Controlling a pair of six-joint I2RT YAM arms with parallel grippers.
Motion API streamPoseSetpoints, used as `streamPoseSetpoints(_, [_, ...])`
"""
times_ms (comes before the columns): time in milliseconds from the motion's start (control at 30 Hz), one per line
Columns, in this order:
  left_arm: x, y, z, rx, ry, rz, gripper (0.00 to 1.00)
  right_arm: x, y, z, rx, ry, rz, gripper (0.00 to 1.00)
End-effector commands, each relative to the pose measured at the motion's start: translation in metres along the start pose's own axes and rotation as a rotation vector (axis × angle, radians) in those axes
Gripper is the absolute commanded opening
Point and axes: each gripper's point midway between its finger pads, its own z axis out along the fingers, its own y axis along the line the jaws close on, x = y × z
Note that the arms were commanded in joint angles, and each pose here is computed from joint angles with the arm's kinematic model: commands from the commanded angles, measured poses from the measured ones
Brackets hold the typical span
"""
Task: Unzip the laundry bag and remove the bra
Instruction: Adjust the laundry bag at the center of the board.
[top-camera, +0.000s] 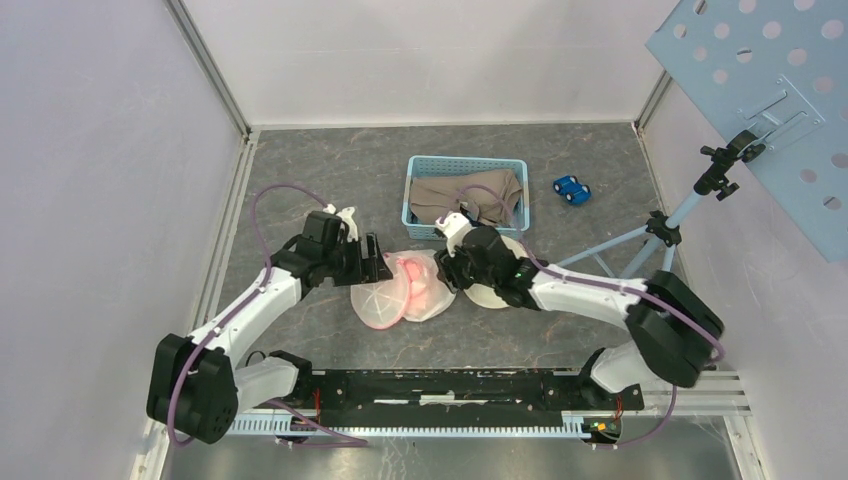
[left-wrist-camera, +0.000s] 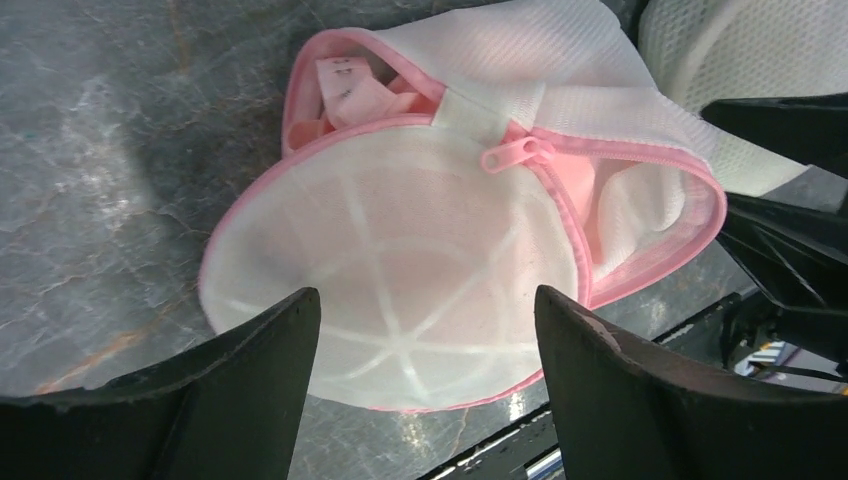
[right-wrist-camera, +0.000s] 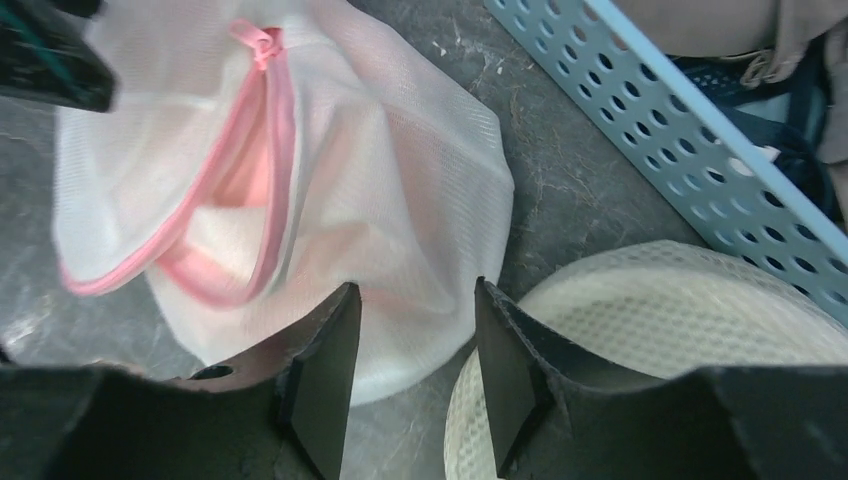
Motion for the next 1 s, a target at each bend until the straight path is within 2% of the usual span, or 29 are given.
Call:
streamPoseSetpoints(0, [-0.011, -0.027, -0.001, 0.138, -0.065, -0.1, 0.82, -0.021, 0.005, -0.031, -0.026, -0.1, 0.051, 0.53])
streamPoseSetpoints(100, [-0.004, -0.037, 0.0, 0.201, -0.067, -0.165, 0.79, -0.013, 0.01, -0.047, -0.055, -0.095, 0.07, 0.57])
streamPoseSetpoints(200, [-0.002, -0.04, 0.001, 0.213, -0.1, -0.195, 0.77, -0.001, 0.021, -0.057, -0.111, -0.102, 0.132, 0.6])
streamPoseSetpoints(400, [0.011, -0.055, 0.016, 0.245, -0.088, -0.256, 0.77, 0.015, 0.046, -0.072, -0.181, -0.134, 0.235, 0.65])
streamPoseSetpoints(567, [-0.002, -0.078, 0.015, 0.311, -0.154, -0.3, 0.76, 0.024, 0.062, -0.072, -0.222, -0.167, 0.345, 0.67])
streamPoseSetpoints(733, [-0.026, -0.08, -0.006, 0.281, -0.263, -0.298, 0.79, 0.036, 0.077, -0.062, -0.217, -0.179, 0.414, 0.69])
streamPoseSetpoints(967, [-0.033, -0.069, -0.023, 0.188, -0.297, -0.227, 0.84, 0.035, 0.085, -0.047, -0.226, -0.216, 0.464, 0.7])
